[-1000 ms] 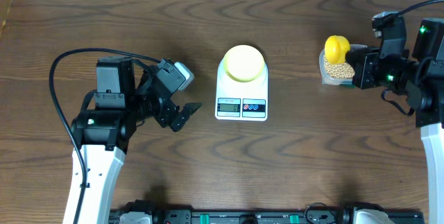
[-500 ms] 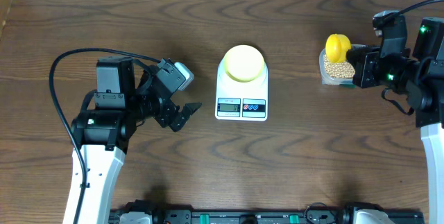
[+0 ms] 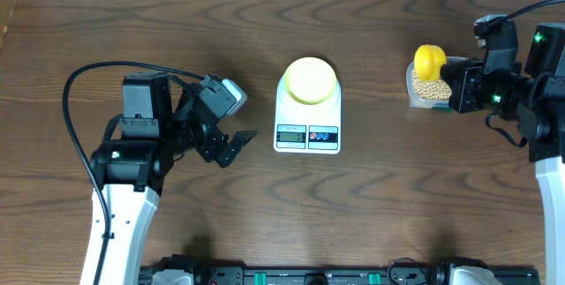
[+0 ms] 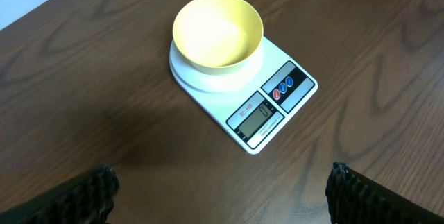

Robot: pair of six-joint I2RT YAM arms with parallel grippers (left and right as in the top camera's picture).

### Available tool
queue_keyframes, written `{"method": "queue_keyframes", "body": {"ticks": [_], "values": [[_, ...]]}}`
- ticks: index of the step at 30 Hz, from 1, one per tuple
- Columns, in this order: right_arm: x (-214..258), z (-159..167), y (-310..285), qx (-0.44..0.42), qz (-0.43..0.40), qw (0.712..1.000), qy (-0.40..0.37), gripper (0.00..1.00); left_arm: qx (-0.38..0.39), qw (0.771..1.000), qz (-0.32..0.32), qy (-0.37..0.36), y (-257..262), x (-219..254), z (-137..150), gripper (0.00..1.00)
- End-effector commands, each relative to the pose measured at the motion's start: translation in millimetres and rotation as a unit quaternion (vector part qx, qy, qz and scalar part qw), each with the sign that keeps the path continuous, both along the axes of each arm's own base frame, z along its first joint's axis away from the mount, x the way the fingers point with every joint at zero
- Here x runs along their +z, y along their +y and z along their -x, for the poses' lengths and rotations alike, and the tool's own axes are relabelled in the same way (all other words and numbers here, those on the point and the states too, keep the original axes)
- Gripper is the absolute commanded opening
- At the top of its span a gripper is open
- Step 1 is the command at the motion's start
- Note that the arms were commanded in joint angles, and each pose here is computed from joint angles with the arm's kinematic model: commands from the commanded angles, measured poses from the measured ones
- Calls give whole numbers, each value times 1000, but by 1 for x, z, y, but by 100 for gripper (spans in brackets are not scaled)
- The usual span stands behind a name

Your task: Scoop item into bowl and weigh 50g on scale

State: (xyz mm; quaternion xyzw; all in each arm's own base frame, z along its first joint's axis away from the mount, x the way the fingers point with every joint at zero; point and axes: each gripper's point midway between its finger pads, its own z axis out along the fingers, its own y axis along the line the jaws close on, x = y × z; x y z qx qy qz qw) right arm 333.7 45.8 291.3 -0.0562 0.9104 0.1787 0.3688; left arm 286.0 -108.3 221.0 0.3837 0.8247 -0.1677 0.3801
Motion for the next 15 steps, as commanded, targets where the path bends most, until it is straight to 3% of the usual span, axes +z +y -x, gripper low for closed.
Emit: {"method": "queue_keyframes", "body": {"ticks": [1, 15], "values": [[1, 2, -8, -22, 8, 1000, 8, 1, -4, 1000, 3, 3, -1, -1, 1, 98], [0, 1, -13, -31, 18, 999, 8, 1, -4, 1000, 3, 3, -1, -1, 1, 98]]}}
